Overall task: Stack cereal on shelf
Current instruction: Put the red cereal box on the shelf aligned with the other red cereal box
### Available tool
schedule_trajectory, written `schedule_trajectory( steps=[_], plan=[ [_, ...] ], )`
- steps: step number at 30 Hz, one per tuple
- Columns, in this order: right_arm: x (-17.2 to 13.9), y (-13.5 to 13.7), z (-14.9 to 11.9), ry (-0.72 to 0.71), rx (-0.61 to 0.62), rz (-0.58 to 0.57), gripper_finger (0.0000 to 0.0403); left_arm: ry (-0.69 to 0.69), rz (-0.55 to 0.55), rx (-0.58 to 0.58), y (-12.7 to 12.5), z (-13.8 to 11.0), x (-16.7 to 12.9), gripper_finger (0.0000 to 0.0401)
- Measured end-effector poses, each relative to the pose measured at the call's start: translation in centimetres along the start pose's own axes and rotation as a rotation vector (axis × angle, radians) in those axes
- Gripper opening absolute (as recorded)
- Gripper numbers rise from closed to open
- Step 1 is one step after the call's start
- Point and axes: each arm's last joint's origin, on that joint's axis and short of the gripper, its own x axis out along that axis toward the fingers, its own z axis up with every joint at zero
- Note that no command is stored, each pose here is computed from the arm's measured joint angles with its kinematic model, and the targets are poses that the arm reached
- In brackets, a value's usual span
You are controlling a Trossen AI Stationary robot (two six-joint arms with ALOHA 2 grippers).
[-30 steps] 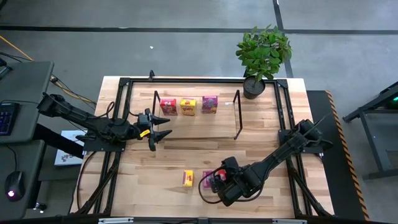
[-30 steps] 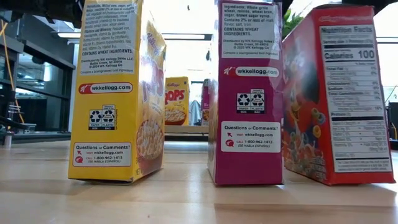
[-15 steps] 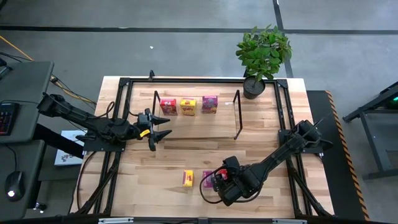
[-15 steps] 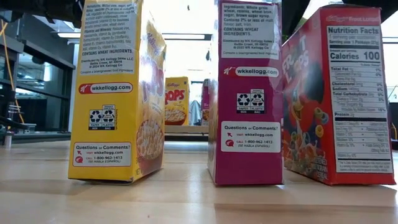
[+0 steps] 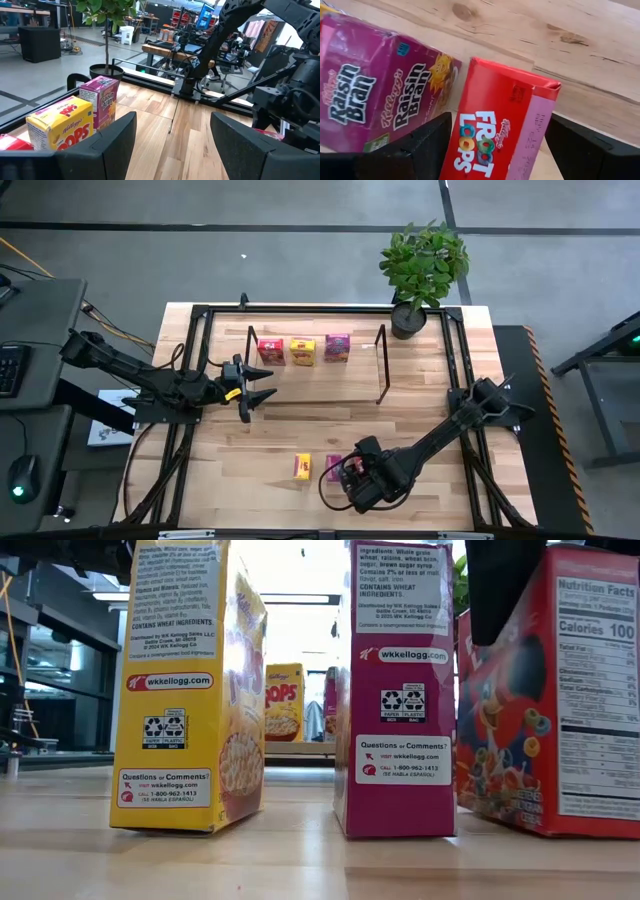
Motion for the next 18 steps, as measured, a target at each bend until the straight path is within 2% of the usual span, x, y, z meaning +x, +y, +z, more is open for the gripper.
schedule_trajectory(
  steps=[11, 18],
  plan=[
    [0.01, -0.25, 0.15, -0.030, -0.025, -0.022, 0.0296, 0.000, 0.000, 0.000, 0.00, 0.00, 0.00, 0.0243],
    [0.01, -0.30, 0.10, -0.013, -0.052, -0.030, 0.0234, 0.000, 0.000, 0.000, 0.00, 0.00, 0.00, 0.0243]
  ],
)
